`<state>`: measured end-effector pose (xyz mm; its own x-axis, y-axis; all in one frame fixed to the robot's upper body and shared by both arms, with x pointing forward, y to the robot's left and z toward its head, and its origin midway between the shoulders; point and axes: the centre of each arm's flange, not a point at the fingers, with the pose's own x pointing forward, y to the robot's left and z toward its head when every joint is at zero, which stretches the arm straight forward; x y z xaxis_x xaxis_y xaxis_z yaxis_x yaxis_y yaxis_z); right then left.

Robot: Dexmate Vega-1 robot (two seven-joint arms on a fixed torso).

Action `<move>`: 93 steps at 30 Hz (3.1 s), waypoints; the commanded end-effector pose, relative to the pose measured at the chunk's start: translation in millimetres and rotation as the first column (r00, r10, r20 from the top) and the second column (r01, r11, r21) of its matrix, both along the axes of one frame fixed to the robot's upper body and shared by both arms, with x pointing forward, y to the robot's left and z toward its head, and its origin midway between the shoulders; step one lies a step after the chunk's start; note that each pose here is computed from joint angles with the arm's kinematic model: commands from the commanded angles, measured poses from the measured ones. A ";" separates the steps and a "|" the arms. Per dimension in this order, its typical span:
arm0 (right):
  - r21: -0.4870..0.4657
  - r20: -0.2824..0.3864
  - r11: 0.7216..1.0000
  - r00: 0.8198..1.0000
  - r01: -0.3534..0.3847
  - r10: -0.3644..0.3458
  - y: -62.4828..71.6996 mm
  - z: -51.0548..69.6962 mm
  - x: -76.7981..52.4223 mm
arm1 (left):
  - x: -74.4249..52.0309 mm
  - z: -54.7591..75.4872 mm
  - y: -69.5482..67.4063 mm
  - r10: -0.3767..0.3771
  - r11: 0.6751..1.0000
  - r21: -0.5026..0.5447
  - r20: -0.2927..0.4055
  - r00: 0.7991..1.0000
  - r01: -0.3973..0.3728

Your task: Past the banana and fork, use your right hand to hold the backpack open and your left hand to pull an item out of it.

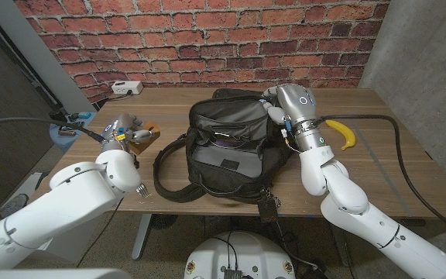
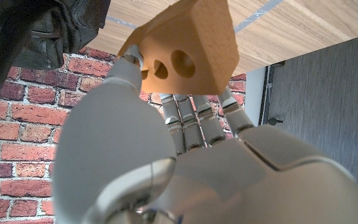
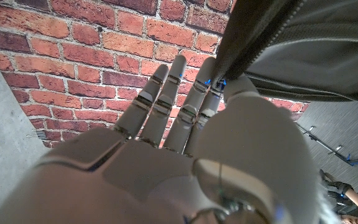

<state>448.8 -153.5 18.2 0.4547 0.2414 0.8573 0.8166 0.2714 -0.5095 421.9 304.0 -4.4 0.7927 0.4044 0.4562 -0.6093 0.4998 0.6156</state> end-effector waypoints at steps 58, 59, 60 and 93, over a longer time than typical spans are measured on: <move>0.108 -0.447 0.989 0.884 -0.100 0.139 -36.6 -1.3 -21.1 | 42.9 8.1 -12.3 0.033 0.999 0.025 0.067 0.997 -0.035; 0.109 -0.453 0.989 0.881 -0.100 0.139 -37.4 -1.2 -20.9 | 43.2 7.7 -12.5 0.032 0.999 0.026 0.068 0.997 -0.034; 0.106 -0.461 0.989 0.876 -0.102 0.140 -38.1 -1.2 -20.6 | 43.6 7.4 -12.7 0.032 0.999 0.024 0.067 0.997 -0.033; 0.142 -0.683 0.978 0.700 -0.153 0.209 -54.2 0.2 -23.7 | 49.5 2.3 -11.6 0.042 0.999 -0.002 0.099 0.994 -0.042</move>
